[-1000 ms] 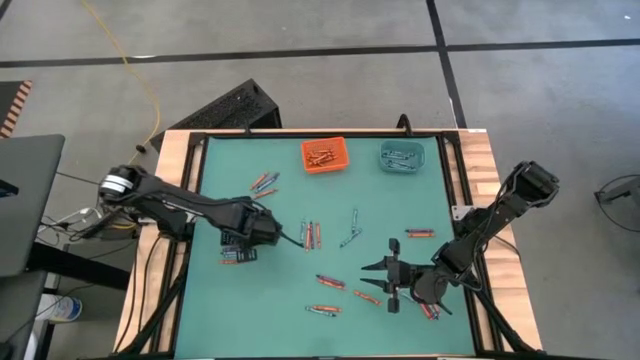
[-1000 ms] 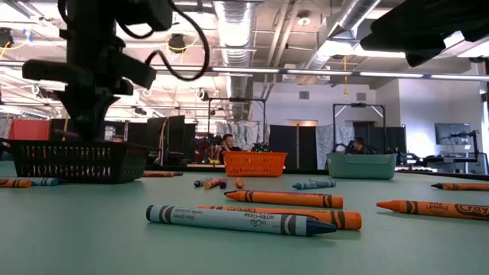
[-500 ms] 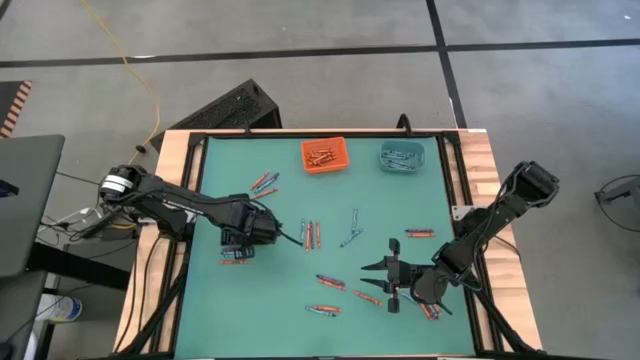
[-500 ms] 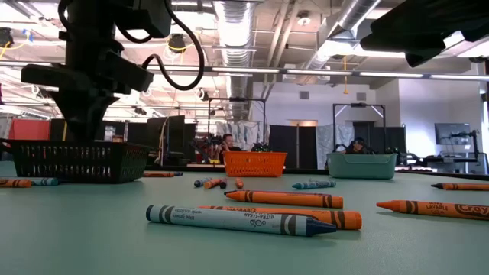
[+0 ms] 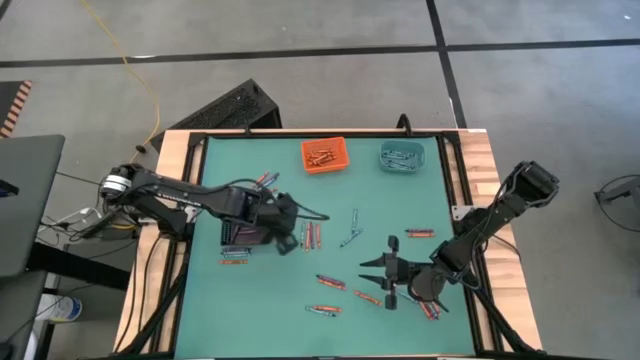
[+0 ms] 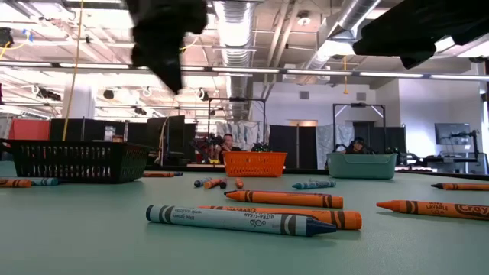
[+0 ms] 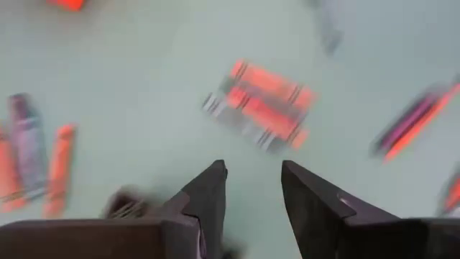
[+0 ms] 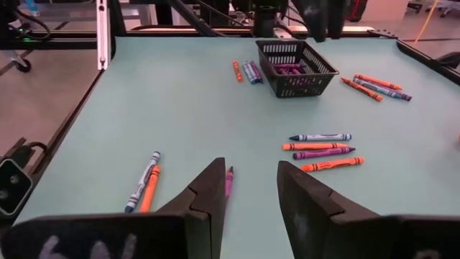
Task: Sort crayons
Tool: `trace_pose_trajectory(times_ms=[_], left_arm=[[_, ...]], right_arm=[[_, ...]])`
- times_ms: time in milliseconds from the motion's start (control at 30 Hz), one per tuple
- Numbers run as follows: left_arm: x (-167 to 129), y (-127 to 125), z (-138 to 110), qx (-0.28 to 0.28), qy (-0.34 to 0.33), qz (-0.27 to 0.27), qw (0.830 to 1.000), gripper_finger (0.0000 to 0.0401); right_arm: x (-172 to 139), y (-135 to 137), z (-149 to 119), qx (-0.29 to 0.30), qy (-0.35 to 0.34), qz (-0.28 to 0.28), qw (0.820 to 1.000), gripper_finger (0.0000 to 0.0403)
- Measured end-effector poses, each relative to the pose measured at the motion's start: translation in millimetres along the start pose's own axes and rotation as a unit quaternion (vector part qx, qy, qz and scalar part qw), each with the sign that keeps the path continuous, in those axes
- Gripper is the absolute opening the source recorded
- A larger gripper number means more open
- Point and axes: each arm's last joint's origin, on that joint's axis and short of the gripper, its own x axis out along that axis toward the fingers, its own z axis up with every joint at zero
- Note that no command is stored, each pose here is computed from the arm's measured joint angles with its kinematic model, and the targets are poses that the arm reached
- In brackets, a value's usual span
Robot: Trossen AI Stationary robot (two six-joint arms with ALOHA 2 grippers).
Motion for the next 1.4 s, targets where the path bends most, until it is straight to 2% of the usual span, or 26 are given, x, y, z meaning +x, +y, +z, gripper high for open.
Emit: trace_pose_trajectory(times_ms=[100, 300, 500, 567, 700, 833, 1000, 1133, 1233, 1400], left_arm=[[13.7, -10.9, 7.1, -0.038, -0.033, -0.025, 0.998, 0.0126], [59.4, -21.9, 14.0, -0.052, -0.039, -0.046, 0.997, 0.0126], [97.0, -20.6, 21.3, -0.094, -0.008, -0.078, 0.992, 0.0126], [107.8, -19.0, 29.2, -0.099, -0.019, -0.09, 0.991, 0.0126], [125.0, -23.4, 44.3, -0.028, -0.064, -0.138, 0.988, 0.0126], [139.7, -31.8, 48.4, 0.025, -0.088, -0.151, 0.984, 0.0126], [163.6, -37.5, 39.4, 0.046, -0.08, -0.128, 0.988, 0.0126], [179.5, -44.9, 32.2, 0.058, -0.091, -0.129, 0.986, 0.0126], [189.2, -46.7, 24.2, 0.065, -0.092, -0.095, 0.989, 0.0126], [192.0, -51.1, 18.5, 0.096, -0.093, -0.081, 0.988, 0.0126]], right_arm=[[-0.1, 0.1, 0.0, 0.0, 0.0, 0.0, 1.0, 0.0128], [-0.3, 0.7, -0.2, 0.0, 0.002, 0.007, 1.0, 0.0128], [-0.3, 1.0, -0.4, 0.0, 0.004, 0.013, 1.0, 0.0128], [-0.3, 1.0, -0.5, -0.001, 0.005, 0.013, 1.0, 0.0128], [-0.3, 1.0, -0.5, -0.001, 0.005, 0.013, 1.0, 0.0128], [-0.7, 1.4, -0.8, -0.002, 0.006, 0.014, 1.0, 0.0128], [-0.7, 1.1, -1.9, -0.007, 0.01, 0.013, 1.0, 0.0128], [-0.7, 0.8, -2.6, -0.009, 0.013, 0.013, 1.0, 0.0128], [-0.7, 0.8, -2.7, -0.01, 0.013, 0.013, 1.0, 0.0128], [-0.7, 0.7, -2.7, -0.01, 0.014, 0.012, 1.0, 0.0128]])
